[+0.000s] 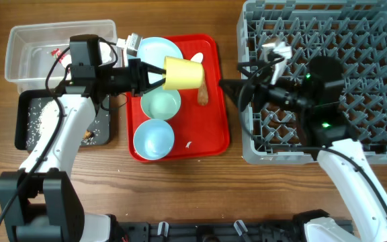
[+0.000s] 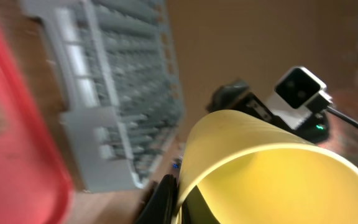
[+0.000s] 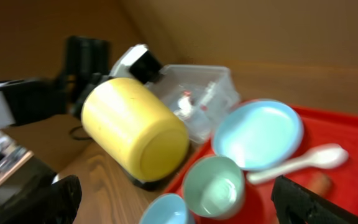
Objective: Sort waste into correct bins and load items into the dishwasher rack
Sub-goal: 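Grasp the yellow cup with the left gripper and lift it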
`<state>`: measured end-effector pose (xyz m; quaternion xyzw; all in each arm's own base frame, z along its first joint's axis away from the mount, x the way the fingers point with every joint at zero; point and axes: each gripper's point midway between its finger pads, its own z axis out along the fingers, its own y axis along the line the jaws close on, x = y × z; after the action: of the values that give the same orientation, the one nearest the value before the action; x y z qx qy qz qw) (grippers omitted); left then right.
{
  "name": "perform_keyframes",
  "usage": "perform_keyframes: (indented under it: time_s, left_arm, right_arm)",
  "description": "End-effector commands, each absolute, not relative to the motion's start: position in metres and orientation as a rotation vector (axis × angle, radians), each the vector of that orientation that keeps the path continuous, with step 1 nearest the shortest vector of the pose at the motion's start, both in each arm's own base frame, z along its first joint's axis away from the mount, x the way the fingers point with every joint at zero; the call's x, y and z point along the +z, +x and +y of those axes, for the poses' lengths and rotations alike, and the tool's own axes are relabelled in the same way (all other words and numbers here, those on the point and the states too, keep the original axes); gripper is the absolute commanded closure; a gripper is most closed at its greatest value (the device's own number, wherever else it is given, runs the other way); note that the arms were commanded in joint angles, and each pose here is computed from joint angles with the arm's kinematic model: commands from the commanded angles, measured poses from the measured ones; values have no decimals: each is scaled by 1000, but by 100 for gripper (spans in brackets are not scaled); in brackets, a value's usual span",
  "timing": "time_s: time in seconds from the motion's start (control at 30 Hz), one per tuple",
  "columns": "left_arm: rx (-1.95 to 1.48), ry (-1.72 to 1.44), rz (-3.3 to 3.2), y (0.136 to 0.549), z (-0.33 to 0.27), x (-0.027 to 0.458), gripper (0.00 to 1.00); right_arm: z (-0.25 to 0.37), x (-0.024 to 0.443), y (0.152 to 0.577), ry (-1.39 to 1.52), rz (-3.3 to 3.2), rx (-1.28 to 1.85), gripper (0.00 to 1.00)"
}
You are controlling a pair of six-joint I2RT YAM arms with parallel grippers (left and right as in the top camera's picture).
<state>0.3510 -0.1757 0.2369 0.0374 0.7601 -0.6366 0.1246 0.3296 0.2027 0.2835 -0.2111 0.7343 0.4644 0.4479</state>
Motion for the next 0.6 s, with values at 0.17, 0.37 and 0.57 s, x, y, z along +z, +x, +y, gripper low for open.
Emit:
perform_keyframes:
  time_s: [0.17, 0.37, 0.57]
  left_arm:
    - [-2138, 241, 2123, 321, -180, 275, 96]
    - [-2157, 274, 2136, 315, -190, 275, 96]
    - [-2179, 326, 2149, 306, -204, 275, 96]
  right_arm:
    - [252, 300, 315, -700, 1672, 1246, 1]
    - [271, 305, 309, -763, 1601, 1267, 1]
    - [282, 309, 301, -799, 1567, 1291, 9]
